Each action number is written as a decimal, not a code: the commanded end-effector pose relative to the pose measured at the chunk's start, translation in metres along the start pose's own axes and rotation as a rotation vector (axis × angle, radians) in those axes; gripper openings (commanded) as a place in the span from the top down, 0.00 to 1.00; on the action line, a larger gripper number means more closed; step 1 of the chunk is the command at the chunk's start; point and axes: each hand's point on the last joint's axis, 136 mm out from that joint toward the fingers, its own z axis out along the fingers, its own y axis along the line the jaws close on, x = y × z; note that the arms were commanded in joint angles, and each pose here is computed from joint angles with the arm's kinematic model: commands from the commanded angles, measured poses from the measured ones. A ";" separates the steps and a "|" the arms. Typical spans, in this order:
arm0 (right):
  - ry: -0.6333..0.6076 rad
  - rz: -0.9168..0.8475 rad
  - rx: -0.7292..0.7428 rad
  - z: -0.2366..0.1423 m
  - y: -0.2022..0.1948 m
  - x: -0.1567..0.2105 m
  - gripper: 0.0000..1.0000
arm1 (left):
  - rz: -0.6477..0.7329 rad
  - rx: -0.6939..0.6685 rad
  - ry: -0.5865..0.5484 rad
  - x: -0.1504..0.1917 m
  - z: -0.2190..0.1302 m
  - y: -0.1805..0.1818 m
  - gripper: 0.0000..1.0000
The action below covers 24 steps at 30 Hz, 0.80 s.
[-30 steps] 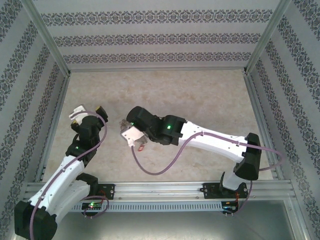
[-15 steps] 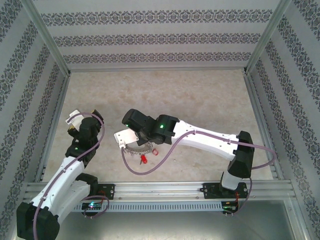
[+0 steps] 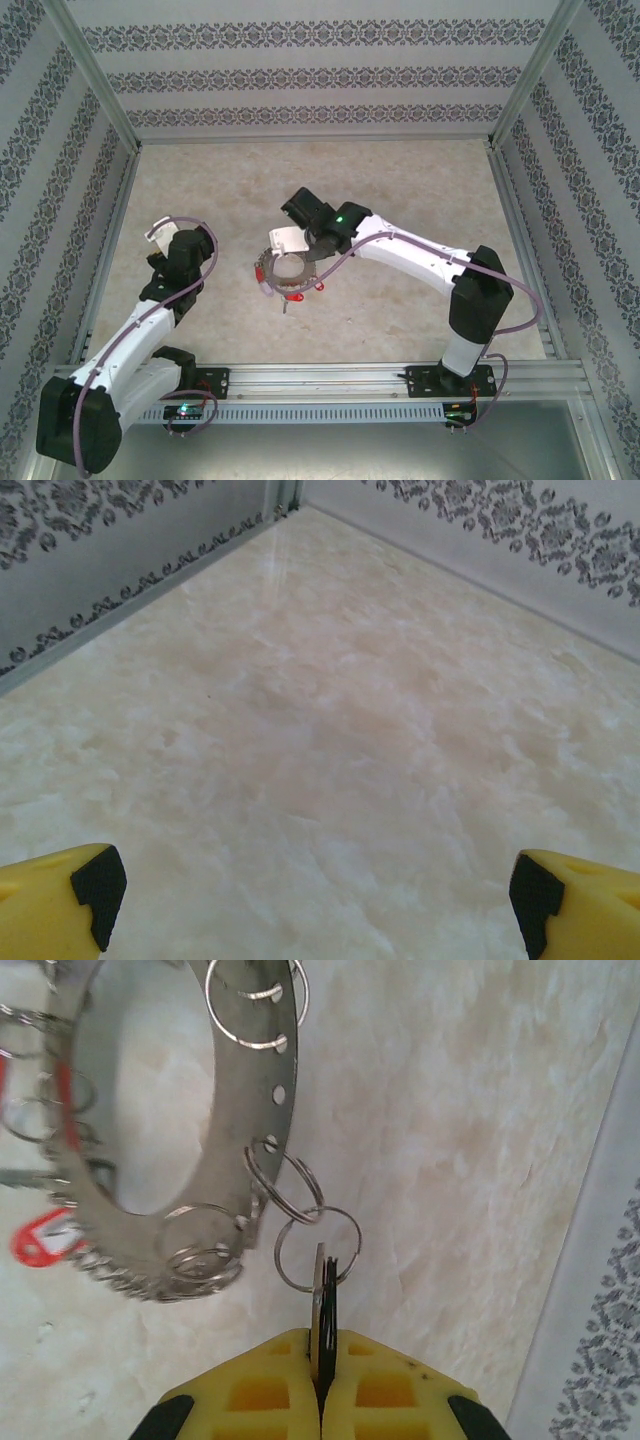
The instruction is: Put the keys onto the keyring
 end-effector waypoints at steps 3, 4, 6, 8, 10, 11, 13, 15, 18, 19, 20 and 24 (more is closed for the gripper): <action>0.018 0.035 -0.017 0.034 -0.013 0.026 1.00 | 0.011 0.077 0.015 -0.002 0.008 -0.021 0.01; 0.022 0.035 -0.011 0.040 -0.017 0.031 1.00 | 0.014 0.086 0.029 0.001 0.010 -0.024 0.01; 0.042 0.032 -0.012 0.052 -0.024 0.042 1.00 | 0.017 0.090 0.044 0.005 0.013 -0.026 0.01; 0.070 0.059 -0.015 0.064 -0.032 0.055 1.00 | 0.018 0.094 0.052 0.007 0.014 -0.027 0.01; 0.102 0.077 -0.030 0.076 -0.035 0.072 1.00 | 0.024 0.103 0.055 0.009 0.014 -0.029 0.01; 0.121 0.083 -0.037 0.082 -0.035 0.080 1.00 | 0.033 0.111 0.056 0.010 0.014 -0.030 0.01; 0.158 0.095 -0.052 0.092 -0.032 0.100 1.00 | 0.030 0.120 0.040 0.008 0.015 -0.031 0.01; 0.147 0.133 -0.103 0.099 -0.026 0.115 1.00 | 0.016 0.151 0.010 0.006 0.015 -0.035 0.01; 0.126 0.200 -0.134 0.106 -0.028 0.132 1.00 | 0.038 0.183 -0.043 0.003 0.016 -0.038 0.01; 0.131 0.215 -0.129 0.108 -0.030 0.139 1.00 | 0.052 0.167 -0.051 0.002 0.017 -0.036 0.01; 0.139 0.224 -0.122 0.111 -0.032 0.144 1.00 | 0.077 0.158 -0.054 0.001 0.017 -0.035 0.01; 0.186 0.276 -0.116 0.128 -0.032 0.168 0.93 | 0.277 0.207 -0.043 0.000 0.020 -0.051 0.01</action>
